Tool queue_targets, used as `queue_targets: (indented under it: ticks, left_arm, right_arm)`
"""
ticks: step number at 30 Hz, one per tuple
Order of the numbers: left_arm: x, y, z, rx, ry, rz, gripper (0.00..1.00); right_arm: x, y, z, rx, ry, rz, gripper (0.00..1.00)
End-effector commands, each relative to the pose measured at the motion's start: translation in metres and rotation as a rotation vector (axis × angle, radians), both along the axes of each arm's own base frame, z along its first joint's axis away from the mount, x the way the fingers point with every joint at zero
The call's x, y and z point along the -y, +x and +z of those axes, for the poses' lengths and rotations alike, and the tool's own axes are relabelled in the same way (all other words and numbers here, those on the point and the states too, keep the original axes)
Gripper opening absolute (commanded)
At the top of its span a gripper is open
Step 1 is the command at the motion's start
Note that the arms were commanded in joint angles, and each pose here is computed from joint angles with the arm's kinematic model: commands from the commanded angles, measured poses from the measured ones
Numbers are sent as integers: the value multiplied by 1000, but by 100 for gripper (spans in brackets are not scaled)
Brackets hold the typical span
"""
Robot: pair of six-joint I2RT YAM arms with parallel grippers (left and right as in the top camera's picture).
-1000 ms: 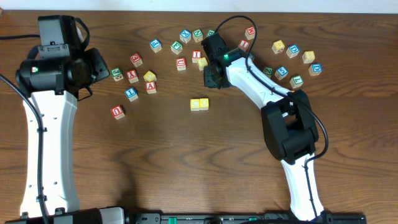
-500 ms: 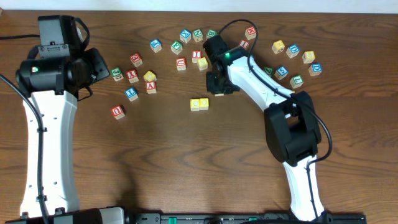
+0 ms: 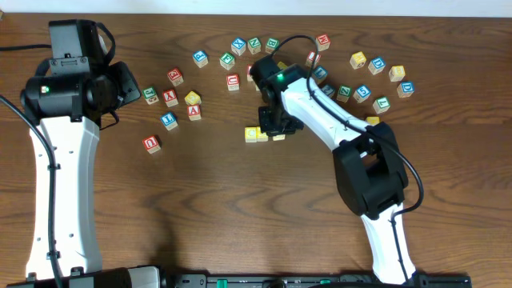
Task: Spell out CORL
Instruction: 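Set the R block right of the O block and open the right gripper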
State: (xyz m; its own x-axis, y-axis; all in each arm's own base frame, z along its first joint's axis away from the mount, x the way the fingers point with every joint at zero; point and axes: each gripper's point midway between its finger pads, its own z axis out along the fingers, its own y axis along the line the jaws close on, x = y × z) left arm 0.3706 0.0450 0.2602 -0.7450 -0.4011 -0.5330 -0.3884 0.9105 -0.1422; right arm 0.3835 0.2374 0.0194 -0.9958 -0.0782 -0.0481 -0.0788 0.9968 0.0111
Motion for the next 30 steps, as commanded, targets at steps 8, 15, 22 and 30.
queue_targets:
  ticks: [8,15,22,30]
  left_arm:
    - [-2,1,-1,-7,15,0,41]
    - [-2,1,-1,-7,15,0,41]
    - [-2,1,-1,-7,15,-1,41]
    - [-2,1,-1,-8,15,0,41]
  right_arm:
    - [4,2,5,47,-20,-43,19]
    - [-1,-3,3,39,-15,-31,27]
    - [-4,-5,3,30,-3,-27,27]
    - [-4,-5,3,23,4,-30,30]
